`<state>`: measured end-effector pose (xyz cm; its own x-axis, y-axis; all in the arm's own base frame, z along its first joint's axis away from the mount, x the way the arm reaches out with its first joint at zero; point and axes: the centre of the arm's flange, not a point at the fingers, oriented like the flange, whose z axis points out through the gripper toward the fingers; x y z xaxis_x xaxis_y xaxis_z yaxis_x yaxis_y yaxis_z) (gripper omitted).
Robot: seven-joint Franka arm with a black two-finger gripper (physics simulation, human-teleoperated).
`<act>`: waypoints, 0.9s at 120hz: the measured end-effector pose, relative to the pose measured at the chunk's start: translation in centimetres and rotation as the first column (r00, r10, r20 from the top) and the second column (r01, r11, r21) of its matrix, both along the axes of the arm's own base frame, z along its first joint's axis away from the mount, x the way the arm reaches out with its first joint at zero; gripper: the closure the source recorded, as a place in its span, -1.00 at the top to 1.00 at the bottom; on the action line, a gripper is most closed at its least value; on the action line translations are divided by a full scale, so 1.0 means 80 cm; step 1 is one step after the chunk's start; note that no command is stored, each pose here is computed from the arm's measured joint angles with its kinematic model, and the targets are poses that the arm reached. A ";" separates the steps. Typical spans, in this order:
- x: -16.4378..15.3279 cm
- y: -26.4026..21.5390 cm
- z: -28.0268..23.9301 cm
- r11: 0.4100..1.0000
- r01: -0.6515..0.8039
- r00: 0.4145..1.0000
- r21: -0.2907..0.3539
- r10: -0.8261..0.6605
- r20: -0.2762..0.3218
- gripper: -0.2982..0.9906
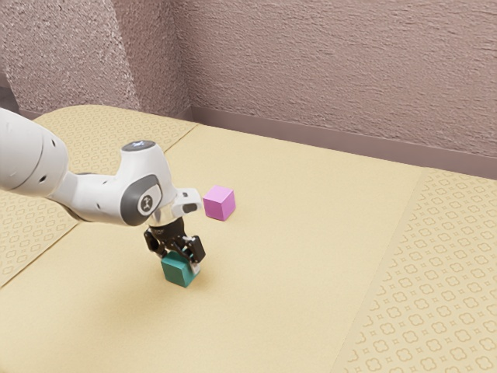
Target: Pick up the blue block with one arm, and put the blue block on the pink block with one arm
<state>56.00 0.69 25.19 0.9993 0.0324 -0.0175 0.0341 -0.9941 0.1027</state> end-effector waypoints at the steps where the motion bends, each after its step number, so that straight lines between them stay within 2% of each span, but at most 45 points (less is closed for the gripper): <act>1: 0.000 0.000 0.000 1.000 0.000 1.000 0.000 0.000 0.000 0.36; 34: 0.000 0.000 0.003 1.000 0.000 1.000 0.006 0.000 -0.003 0.04; 58: 0.001 0.027 0.052 0.999 -0.023 0.999 0.045 0.022 0.026 -0.01; 73: 0.058 0.060 0.105 0.996 -0.054 0.995 0.072 0.047 0.086 0.00; 97: 0.139 0.076 0.116 0.994 -0.054 0.995 0.095 0.046 0.087 0.01; 108: 0.165 0.064 0.125 0.995 -0.041 0.996 0.094 0.033 0.083 0.01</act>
